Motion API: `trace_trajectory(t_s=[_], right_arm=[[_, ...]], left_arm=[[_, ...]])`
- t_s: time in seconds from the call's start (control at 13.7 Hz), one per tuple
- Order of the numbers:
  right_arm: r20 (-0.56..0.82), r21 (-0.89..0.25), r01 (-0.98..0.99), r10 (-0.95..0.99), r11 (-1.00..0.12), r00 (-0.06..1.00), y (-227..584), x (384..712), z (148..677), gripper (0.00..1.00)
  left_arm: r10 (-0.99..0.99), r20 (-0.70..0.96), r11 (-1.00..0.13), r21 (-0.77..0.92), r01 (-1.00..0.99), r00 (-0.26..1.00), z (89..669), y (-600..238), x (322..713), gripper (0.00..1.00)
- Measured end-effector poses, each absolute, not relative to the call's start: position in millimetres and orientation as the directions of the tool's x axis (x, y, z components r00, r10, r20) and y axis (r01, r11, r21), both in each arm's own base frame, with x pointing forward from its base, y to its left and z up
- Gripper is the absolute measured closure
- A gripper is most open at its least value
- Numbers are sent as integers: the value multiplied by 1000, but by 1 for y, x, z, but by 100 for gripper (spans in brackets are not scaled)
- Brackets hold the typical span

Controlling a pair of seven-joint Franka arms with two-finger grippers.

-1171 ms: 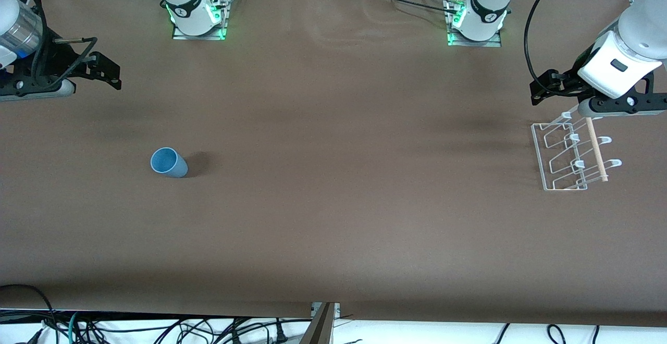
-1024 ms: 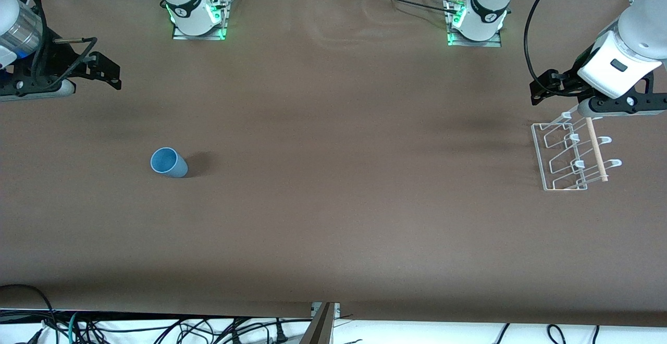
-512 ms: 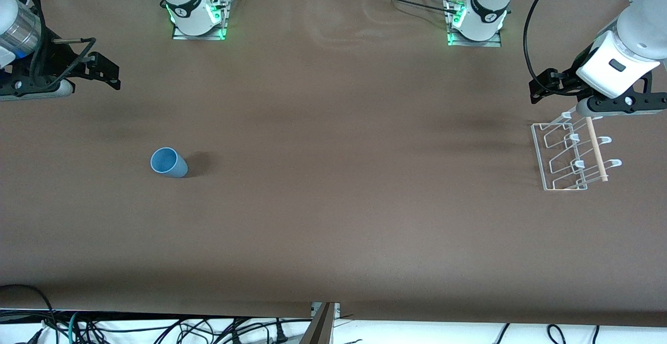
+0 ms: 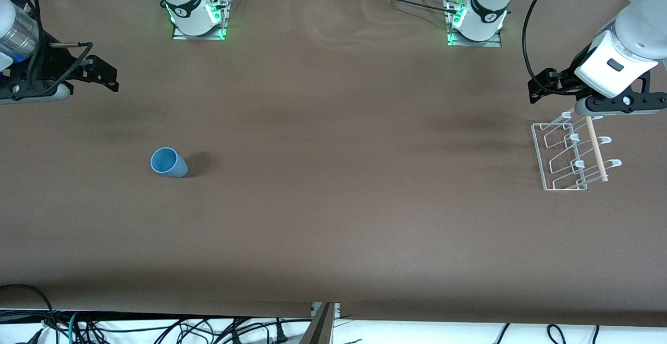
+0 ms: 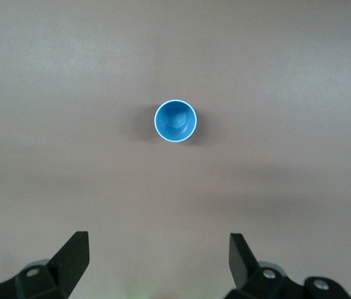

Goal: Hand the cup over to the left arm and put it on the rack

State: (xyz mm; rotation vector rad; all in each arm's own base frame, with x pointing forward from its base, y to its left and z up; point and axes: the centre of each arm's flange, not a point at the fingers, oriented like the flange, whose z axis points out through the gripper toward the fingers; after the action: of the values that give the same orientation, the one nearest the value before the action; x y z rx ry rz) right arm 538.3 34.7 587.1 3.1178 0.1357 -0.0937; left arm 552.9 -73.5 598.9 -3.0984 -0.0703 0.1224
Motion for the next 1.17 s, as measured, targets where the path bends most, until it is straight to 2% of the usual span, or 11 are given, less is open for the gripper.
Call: trace_trajectory(t_s=[1.17], right_arm=[[-72, 16, 84, 82, -996, 994, 33, 541, 581, 0]], left_arm=[[31, -78, -999, -41, 28, 997, 599, -82, 552, 0]])
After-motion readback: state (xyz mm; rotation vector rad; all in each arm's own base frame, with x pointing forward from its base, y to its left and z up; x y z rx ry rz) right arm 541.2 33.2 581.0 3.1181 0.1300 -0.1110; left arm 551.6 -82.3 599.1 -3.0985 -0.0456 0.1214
